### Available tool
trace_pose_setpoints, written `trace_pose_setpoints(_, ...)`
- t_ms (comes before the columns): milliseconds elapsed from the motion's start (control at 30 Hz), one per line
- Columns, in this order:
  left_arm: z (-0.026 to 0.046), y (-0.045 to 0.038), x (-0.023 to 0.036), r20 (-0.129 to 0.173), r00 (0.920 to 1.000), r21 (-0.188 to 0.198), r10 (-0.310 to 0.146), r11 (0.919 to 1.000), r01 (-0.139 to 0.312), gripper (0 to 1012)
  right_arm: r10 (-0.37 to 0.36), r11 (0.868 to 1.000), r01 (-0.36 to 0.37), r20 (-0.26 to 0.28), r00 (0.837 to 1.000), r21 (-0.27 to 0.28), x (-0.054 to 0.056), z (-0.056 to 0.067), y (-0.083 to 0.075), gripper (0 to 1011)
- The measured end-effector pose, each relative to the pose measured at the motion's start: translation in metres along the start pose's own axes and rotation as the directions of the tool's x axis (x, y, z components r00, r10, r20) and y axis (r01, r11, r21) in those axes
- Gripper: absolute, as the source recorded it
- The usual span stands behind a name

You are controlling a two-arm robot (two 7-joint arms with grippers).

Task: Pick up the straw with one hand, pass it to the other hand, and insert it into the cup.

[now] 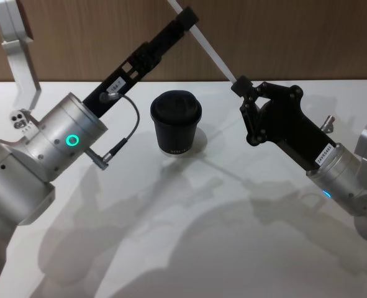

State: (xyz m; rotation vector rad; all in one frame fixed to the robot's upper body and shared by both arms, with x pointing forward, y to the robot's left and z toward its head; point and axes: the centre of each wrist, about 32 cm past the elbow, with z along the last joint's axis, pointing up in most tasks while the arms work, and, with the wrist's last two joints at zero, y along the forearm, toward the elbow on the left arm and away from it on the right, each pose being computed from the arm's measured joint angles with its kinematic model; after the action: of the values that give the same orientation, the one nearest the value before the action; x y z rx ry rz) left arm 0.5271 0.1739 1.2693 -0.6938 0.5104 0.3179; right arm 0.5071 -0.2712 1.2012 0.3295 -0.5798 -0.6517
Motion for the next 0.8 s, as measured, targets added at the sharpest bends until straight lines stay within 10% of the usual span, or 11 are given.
trace_pose_setpoints(800,-0.0148,-0.0208,0.0058,-0.098,0.9951,-0.026,-0.005,0.9997,0.003,906,0.0,1.0,0.0,0.0,1.0,0.0,0.0,0.0,0.0,3)
